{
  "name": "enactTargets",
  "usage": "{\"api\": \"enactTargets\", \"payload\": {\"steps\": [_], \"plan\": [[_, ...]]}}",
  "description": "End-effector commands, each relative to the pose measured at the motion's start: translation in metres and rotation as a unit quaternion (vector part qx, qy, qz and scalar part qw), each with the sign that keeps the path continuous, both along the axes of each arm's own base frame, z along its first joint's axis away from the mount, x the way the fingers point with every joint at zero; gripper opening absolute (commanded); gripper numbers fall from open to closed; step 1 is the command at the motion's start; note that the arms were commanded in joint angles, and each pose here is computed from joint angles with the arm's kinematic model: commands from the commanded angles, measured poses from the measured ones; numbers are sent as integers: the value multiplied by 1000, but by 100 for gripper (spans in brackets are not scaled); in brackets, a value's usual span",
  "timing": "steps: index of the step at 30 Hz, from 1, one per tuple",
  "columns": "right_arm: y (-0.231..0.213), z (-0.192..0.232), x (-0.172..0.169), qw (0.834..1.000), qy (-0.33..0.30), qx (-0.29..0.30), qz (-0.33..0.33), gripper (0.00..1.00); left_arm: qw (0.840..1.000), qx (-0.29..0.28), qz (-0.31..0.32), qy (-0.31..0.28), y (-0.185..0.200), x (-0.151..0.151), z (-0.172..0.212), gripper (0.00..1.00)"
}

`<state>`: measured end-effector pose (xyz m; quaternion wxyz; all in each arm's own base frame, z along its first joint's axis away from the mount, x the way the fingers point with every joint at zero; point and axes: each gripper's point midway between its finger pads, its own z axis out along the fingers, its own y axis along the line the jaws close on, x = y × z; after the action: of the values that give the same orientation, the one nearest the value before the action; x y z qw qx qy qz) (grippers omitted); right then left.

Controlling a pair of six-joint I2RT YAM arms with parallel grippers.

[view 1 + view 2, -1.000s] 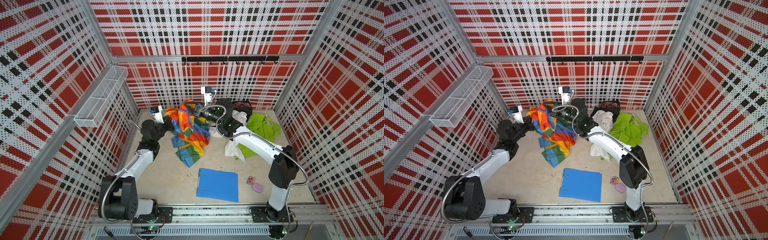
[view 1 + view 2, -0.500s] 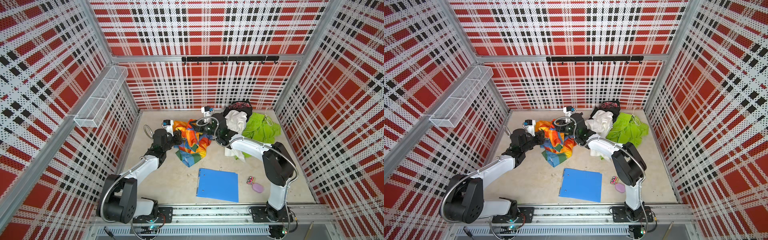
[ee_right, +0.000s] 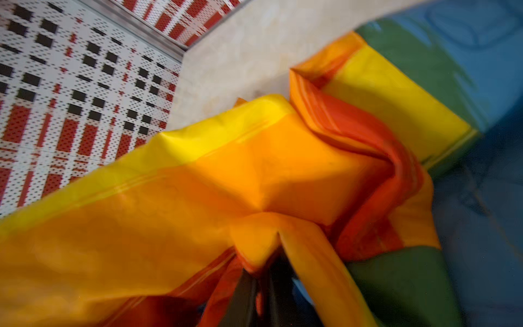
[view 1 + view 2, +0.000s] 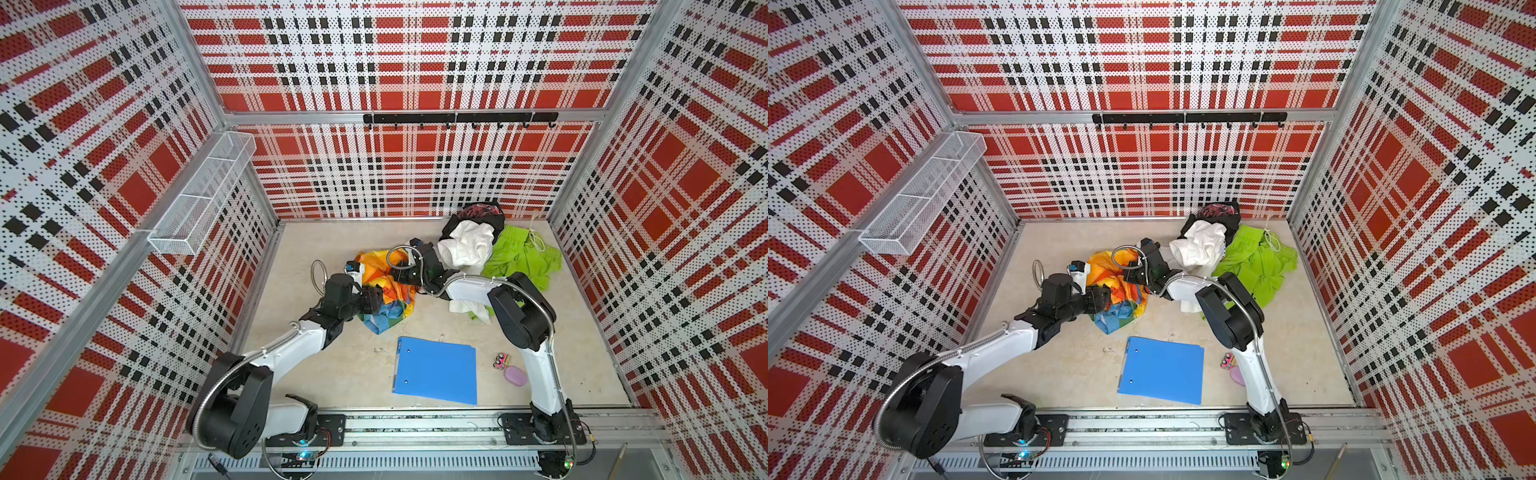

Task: Pick out a specific cloth from the pile
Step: 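Lower the rainbow cloth onto the table with both grippers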

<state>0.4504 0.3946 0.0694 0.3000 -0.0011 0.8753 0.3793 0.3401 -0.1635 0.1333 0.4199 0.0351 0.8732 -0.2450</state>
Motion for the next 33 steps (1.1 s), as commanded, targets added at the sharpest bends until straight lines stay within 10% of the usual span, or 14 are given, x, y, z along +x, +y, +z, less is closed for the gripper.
{"api": "enactTargets", "payload": {"steps": [1, 19, 33], "plan": [[6, -15, 0, 1000, 8, -4, 7, 16, 1000, 9, 27, -2, 11, -6, 17, 66], [-37, 131, -25, 996, -84, 22, -12, 69, 999, 4, 43, -17, -15, 46, 43, 81], [-138, 168, -64, 987, -127, -46, -89, 74, 996, 75, 23, 34, -83, 101, -19, 80]]}}
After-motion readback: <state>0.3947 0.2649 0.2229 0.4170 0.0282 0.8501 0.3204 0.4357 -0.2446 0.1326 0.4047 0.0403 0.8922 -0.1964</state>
